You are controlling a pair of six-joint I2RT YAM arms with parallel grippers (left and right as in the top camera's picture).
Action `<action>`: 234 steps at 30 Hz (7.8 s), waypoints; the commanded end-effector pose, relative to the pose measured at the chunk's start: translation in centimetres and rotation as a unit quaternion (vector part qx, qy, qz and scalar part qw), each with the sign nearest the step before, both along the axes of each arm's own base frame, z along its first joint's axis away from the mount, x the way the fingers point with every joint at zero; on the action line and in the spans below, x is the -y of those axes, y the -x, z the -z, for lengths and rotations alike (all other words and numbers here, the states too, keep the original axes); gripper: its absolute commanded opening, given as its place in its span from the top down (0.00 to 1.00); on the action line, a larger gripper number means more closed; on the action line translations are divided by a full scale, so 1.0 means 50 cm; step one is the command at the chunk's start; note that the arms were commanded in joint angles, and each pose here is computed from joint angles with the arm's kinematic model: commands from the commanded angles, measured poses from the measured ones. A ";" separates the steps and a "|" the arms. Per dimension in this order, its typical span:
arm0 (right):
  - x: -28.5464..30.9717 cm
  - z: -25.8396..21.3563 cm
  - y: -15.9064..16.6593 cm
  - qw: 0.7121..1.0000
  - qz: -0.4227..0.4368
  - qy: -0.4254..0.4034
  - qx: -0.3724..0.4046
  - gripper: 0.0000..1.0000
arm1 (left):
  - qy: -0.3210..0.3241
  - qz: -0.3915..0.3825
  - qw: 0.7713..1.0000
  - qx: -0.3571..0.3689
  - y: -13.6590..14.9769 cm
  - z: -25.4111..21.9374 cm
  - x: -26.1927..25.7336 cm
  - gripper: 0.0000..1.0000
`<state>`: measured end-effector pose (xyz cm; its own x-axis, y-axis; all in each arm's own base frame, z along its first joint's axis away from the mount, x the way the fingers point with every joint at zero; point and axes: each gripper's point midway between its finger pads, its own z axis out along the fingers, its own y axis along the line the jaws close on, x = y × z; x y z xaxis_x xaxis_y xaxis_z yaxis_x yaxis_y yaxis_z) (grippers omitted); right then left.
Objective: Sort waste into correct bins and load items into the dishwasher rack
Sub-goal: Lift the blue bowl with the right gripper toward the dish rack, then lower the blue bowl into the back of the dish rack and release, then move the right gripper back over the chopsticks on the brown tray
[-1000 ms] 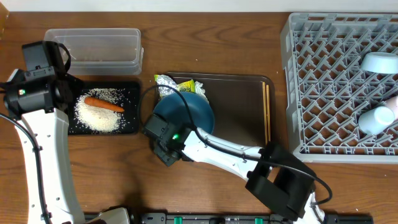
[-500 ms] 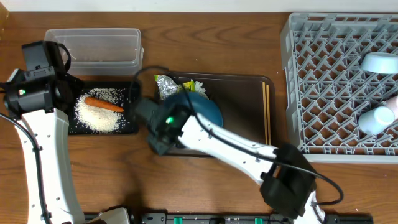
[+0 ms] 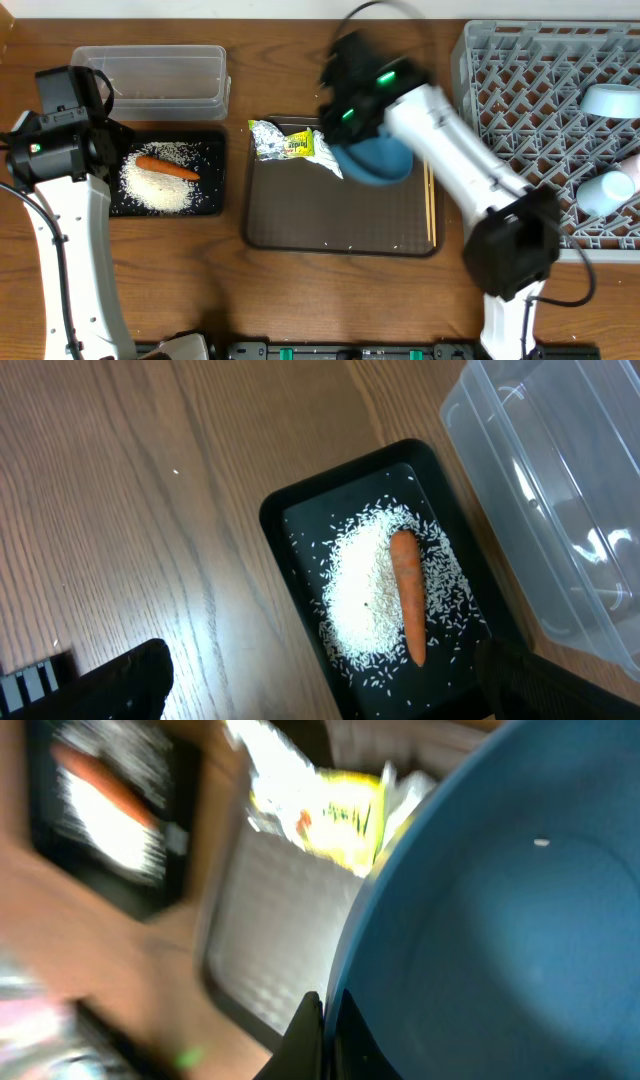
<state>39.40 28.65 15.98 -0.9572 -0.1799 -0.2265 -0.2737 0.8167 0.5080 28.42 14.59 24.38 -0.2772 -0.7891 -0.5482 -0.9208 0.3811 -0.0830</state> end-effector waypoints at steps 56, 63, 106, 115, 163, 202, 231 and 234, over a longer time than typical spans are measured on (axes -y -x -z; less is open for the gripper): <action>0.651 -0.289 -0.209 0.910 0.124 -0.297 0.262 0.99 | -0.012 -0.005 1.000 -0.003 0.003 -0.007 -0.008 0.00; 0.614 -0.269 -0.246 0.912 0.134 -0.307 0.237 0.99 | -0.012 -0.005 1.000 -0.003 0.003 -0.007 -0.008 0.00; 0.791 -0.071 -0.231 0.915 0.342 -0.198 0.086 0.92 | -0.012 -0.005 1.000 -0.003 0.003 -0.007 -0.008 0.00; 0.913 -0.027 -0.157 0.892 0.446 -0.066 0.038 0.51 | -0.012 -0.005 1.000 -0.003 0.003 -0.007 -0.008 0.00; 0.229 -0.142 0.186 0.992 0.117 0.028 0.025 0.02 | -0.012 -0.005 1.000 -0.003 0.003 -0.007 -0.008 0.00; -0.003 0.098 0.065 0.981 0.059 0.114 0.146 0.04 | -0.012 -0.005 1.000 -0.003 0.003 -0.007 -0.008 0.00; 0.266 -0.086 0.083 0.973 0.140 0.149 0.103 0.01 | -0.012 -0.005 1.000 -0.003 0.003 -0.007 -0.008 0.01; 0.275 -0.038 0.104 0.972 0.124 0.183 0.081 0.24 | -0.012 -0.005 1.000 -0.003 0.003 -0.007 -0.008 0.00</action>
